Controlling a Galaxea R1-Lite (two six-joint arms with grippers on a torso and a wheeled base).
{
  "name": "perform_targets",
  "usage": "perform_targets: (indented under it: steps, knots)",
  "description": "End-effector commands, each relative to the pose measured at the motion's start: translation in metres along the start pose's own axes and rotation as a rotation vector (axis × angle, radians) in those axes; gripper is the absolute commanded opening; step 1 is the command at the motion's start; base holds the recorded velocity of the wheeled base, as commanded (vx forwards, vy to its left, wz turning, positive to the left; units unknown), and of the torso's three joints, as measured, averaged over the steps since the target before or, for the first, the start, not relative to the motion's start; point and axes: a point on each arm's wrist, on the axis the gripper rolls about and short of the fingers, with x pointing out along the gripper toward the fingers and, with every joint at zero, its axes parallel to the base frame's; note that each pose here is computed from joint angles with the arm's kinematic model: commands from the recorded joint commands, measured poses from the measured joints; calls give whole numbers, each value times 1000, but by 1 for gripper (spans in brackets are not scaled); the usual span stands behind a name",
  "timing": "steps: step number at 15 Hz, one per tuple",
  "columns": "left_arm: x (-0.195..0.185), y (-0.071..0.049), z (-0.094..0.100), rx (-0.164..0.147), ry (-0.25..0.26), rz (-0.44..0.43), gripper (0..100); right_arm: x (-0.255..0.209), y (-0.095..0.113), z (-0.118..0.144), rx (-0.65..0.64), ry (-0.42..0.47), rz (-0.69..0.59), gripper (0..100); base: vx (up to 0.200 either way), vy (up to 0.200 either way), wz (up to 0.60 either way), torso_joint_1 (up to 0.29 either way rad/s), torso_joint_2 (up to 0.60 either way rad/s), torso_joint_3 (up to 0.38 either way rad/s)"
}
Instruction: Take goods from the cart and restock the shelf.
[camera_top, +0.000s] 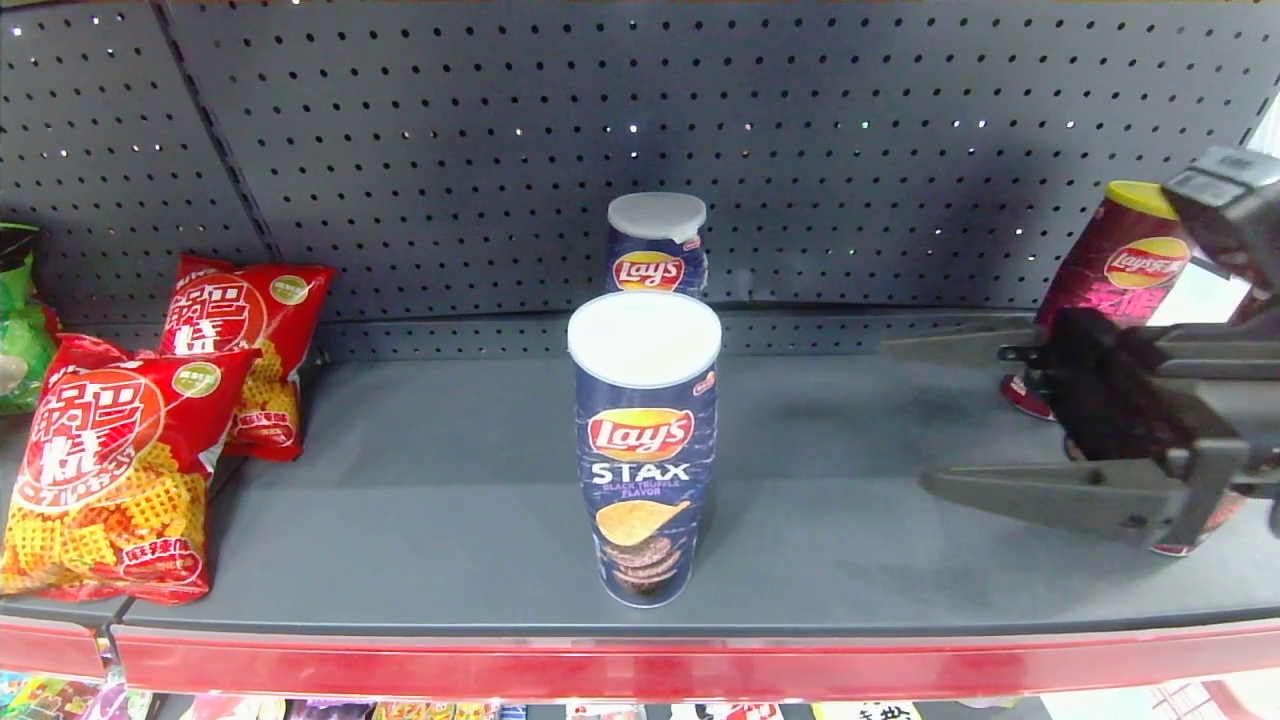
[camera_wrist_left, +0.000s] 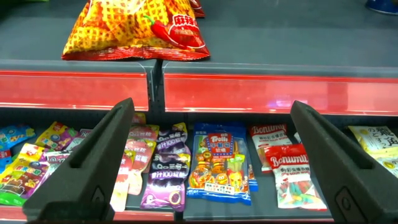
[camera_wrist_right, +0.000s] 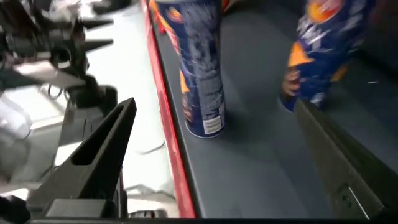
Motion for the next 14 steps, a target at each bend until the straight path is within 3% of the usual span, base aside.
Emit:
perform_targets:
  steps: [1,4,7,9,10,11,12,14]
  knots:
    - [0,0,0,0,1,1,100,-73,67,18,-45,-149,-160,100,0,0,0,0,0,0]
    - [0,0,0,0,1,1,100,-117,125,-7,10,-270,-423,100,0,0,0,0,0,0]
    - [0,0,0,0,1,1,100,-132,147,-34,30,-339,-800,100,0,0,0,0,0,0]
    - [0,0,0,0,1,1,100,-131,155,-83,51,-296,-1017,100,0,0,0,0,0,0]
    - [0,0,0,0,1,1,100,-131,157,-95,44,-284,-1053,100,0,0,0,0,0,0]
    - [0,0,0,0,2,-1,100,-127,158,-126,62,-245,-1115,100,0,0,0,0,0,0]
    - [0,0,0,0,2,-1,100,-127,158,-128,62,-243,-1118,100,0,0,0,0,0,0]
    - [0,0,0,1,2,-1,100,-123,159,-163,92,-183,-1193,100,0,0,0,0,0,0]
